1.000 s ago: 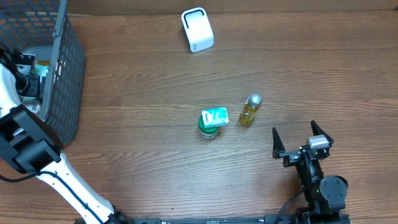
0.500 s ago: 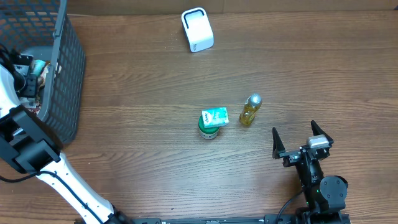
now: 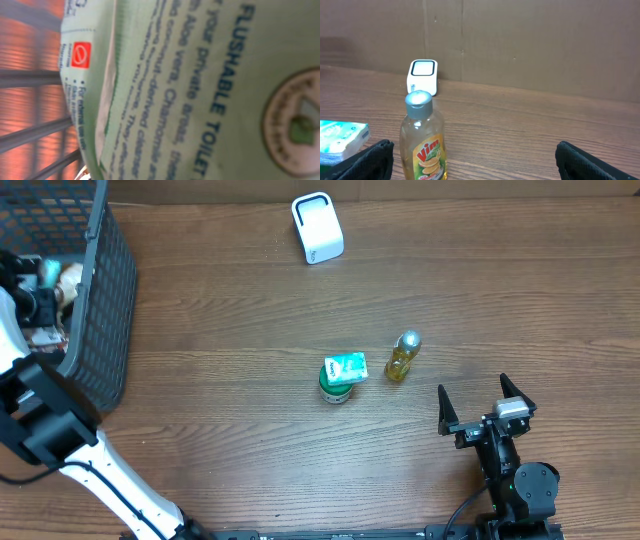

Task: Scan the item barcode
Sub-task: 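Grasp the clear snack bag in the basket with the left gripper, then carry the snack bag forward and lower it onto the table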

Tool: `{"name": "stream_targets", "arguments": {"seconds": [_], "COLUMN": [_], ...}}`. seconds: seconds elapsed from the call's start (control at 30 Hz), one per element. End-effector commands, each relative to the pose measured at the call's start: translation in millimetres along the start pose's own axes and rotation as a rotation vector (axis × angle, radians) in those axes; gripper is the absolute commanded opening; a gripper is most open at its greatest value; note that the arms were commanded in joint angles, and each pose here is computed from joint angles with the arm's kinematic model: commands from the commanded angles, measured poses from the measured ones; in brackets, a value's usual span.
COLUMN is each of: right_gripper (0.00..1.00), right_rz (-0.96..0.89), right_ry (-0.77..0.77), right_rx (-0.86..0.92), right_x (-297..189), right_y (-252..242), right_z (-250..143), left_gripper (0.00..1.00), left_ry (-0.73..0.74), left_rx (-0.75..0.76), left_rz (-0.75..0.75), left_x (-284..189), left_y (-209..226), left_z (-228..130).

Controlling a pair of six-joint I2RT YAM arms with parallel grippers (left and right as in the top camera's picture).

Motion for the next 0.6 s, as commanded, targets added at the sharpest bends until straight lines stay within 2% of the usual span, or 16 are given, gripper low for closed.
{"name": "stream_targets", "arguments": {"seconds": [0.0, 0.3, 0.43, 0.57], "right_gripper": [1.0, 1.0, 1.0, 1.0], "right_rz": [-0.011, -0.011, -0.011, -0.011], "right_ry": [-0.001, -0.001, -0.001, -0.001], "right_rx": [-0.001, -0.001, -0.001, -0.001], "right_x": [0.1, 0.1, 0.1, 0.1], "right_y": [-1.1, -1.1, -1.1, -1.1], "right_z": [-2.6, -2.6, -2.6, -2.6], "left_gripper": [0.15, 0.15, 0.14, 0.14], "left_ry": [-0.258, -0.546, -0.627, -0.635], "left_rx": [-0.075, -0.202, -0.206, -0.215], "left_rz": [0.071, 0.149, 0.082, 0.003], "left_x": [-109.6, -243.6, -289.3, -317.1], "left_y": [9.3, 0.0, -27.3, -64.8], "left_z": [31.3, 33.7, 27.1, 18.4]}}
Point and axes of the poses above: each gripper's point midway between its finger pads, its own x axis out along the fingers, its own y axis along the line the jaws close on, z = x × y, the point moved 8 cm from there along -x, back along the fingers, and after that the axes turned 2 degrees about x, right-handed, at the moved point
